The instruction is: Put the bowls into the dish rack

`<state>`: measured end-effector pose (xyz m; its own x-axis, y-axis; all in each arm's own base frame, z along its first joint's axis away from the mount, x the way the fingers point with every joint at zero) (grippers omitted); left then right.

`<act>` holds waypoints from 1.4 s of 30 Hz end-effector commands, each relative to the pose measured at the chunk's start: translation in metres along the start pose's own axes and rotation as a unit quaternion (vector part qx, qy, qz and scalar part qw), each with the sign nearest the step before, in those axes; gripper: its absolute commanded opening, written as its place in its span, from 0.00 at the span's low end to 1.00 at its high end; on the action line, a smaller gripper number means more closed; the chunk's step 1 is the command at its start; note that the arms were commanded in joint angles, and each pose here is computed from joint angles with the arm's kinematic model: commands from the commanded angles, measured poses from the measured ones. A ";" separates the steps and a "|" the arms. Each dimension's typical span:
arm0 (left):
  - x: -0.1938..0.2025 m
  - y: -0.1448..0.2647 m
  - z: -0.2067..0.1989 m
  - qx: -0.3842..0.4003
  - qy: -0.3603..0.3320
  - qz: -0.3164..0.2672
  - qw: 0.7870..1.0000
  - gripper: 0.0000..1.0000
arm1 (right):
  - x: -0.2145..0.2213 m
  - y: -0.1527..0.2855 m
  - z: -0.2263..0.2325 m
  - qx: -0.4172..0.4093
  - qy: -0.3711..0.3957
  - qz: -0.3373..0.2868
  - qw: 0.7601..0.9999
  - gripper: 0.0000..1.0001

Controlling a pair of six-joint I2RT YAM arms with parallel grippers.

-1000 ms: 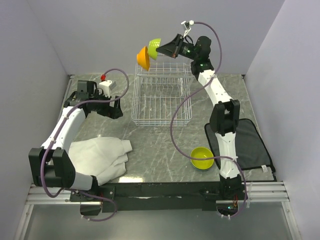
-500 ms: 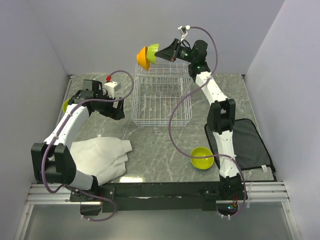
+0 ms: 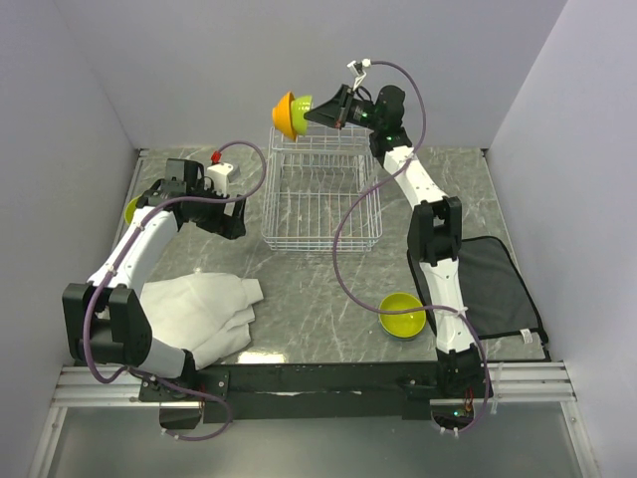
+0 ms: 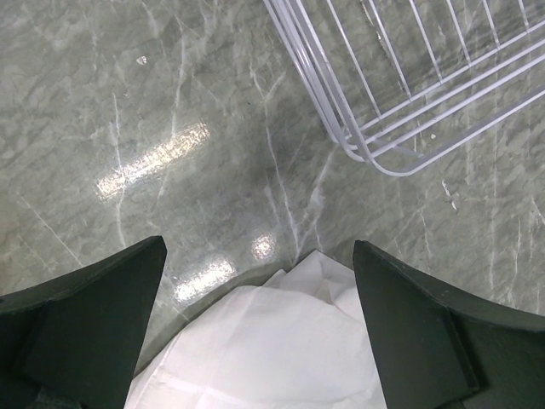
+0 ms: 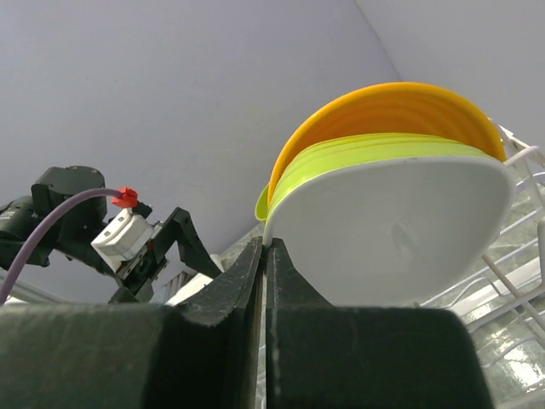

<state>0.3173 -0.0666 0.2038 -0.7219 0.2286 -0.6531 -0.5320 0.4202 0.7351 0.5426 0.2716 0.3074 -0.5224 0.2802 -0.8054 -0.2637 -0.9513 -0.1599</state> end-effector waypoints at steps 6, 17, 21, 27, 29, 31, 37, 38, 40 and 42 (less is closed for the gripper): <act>-0.009 0.008 0.000 -0.009 -0.019 -0.016 1.000 0.99 | -0.018 -0.004 0.012 -0.001 0.048 -0.028 0.998 0.21; -0.002 0.010 -0.003 -0.010 -0.017 -0.019 1.000 0.99 | -0.020 -0.002 0.012 0.008 0.044 -0.030 0.999 0.28; -0.002 0.011 -0.002 -0.011 -0.016 -0.020 1.000 0.99 | -0.021 -0.002 0.010 0.020 0.039 -0.029 0.999 0.32; -0.006 0.009 0.000 -0.017 -0.019 -0.025 0.999 0.99 | -0.029 0.001 0.024 0.042 0.060 -0.045 0.996 0.38; -0.007 0.009 0.001 -0.019 -0.020 -0.025 0.999 0.99 | -0.027 0.006 0.021 0.069 0.079 -0.049 0.993 0.38; -0.009 0.008 0.002 -0.022 -0.020 -0.029 0.999 0.99 | -0.034 0.008 0.026 0.090 0.100 -0.056 0.989 0.39; -0.017 0.002 0.005 -0.021 -0.019 -0.035 0.999 0.99 | -0.054 0.019 0.021 0.137 0.111 -0.076 0.981 0.39; -0.019 0.002 0.005 -0.021 -0.019 -0.038 0.999 0.99 | -0.058 0.020 0.021 0.150 0.122 -0.084 0.978 0.39; -0.020 0.000 0.005 -0.018 -0.018 -0.038 0.999 0.99 | -0.062 0.023 0.019 0.178 0.150 -0.077 0.970 0.39; -0.021 -0.003 0.006 -0.017 -0.018 -0.040 0.999 0.99 | -0.070 0.024 0.018 0.209 0.171 -0.083 0.959 0.39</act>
<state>0.3217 -0.0638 0.2008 -0.7081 0.2358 -0.6656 -0.5556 0.3958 0.7312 0.5648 0.2516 0.2882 -0.4168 0.3087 -0.8550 -0.5569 -0.8301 -0.0282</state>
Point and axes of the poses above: each gripper's point midway between its finger pads, its own y axis back along the fingers, its own z axis along the line the jaws close on, x = y × z, the point moved 6 cm from there along y, back along the fingers, and after that the axes turned 4 degrees about y, right-handed, at the moved point
